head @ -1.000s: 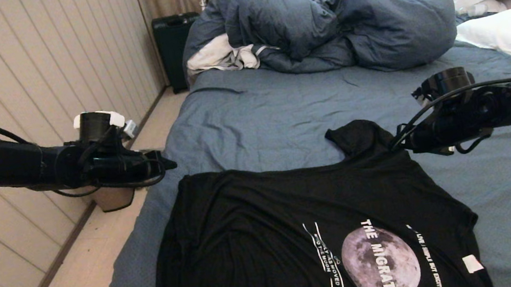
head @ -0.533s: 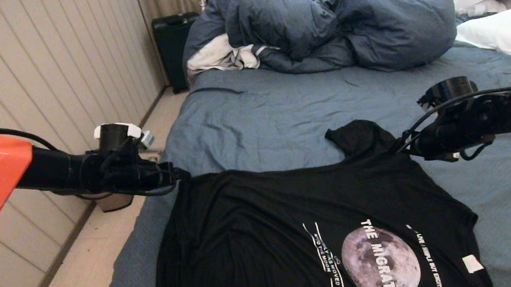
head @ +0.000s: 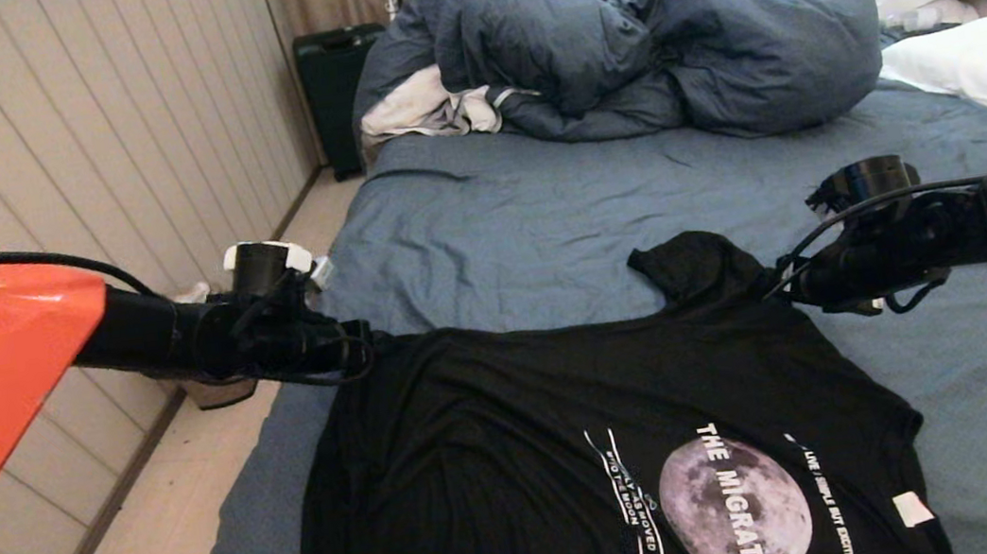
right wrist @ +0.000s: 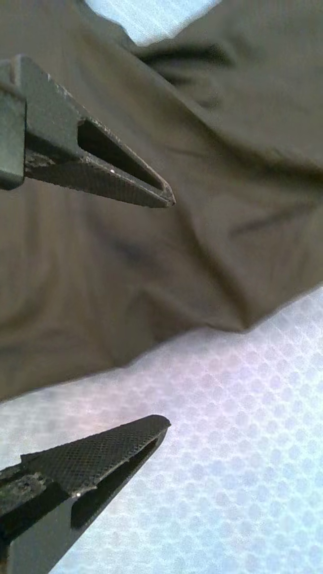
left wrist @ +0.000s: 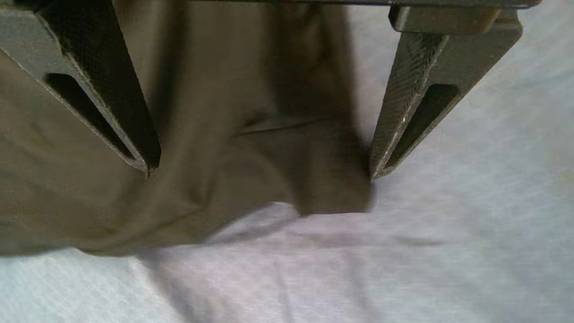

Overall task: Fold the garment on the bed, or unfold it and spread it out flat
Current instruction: Unford the black T-shirt

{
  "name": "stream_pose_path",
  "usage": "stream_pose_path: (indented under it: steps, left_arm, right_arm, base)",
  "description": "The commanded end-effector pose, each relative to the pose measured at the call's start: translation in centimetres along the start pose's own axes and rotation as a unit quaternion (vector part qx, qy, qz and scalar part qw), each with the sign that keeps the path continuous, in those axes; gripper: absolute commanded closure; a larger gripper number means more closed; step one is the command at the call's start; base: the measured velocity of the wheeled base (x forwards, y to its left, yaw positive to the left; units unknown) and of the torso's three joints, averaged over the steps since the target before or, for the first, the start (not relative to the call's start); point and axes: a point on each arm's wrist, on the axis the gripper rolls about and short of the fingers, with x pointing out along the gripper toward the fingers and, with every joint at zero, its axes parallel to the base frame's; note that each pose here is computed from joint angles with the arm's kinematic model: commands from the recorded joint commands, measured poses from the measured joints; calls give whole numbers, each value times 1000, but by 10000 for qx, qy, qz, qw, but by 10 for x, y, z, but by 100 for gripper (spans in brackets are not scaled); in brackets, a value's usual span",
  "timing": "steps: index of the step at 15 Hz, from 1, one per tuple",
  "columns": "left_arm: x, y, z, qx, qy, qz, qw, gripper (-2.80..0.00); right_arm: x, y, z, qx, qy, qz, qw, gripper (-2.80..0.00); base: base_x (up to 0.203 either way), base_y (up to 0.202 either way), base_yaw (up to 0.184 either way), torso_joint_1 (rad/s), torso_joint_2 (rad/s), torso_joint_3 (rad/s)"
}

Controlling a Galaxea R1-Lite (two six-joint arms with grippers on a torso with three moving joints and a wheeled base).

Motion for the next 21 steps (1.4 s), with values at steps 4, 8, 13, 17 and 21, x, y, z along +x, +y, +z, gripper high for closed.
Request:
stream_pose_path:
  steps: [4, 8, 13, 17, 21]
  left_arm:
    - [5, 2, -4, -8, 7, 25, 10000, -280]
    - [3, 1, -3, 0, -48, 23, 10000, -280]
    - [3, 2, -3, -19, -57, 27, 10000, 0]
    - [2, 1, -2, -18, -70, 19, 10000, 0]
    - [-8, -3, 14, 47, -375, -18, 9993, 0]
  right_arm:
    - [14, 0, -3, -2, -22, -29, 10000, -280]
    - [19, 4, -10, -63, 52, -134, 9999, 0]
    - [20, 9, -10, -145, -55, -60, 9999, 0]
    - [16, 23, -12, -250, -73, 73, 9996, 0]
    - [-1, 29, 4, -234, -440, 139, 9987, 0]
  base:
    - [0, 0, 0, 0, 0, 0]
    - [0, 0, 0, 0, 0, 0]
    - [0, 0, 0, 0, 0, 0]
    - [0, 0, 0, 0, 0, 0]
    - [0, 0, 0, 0, 0, 0]
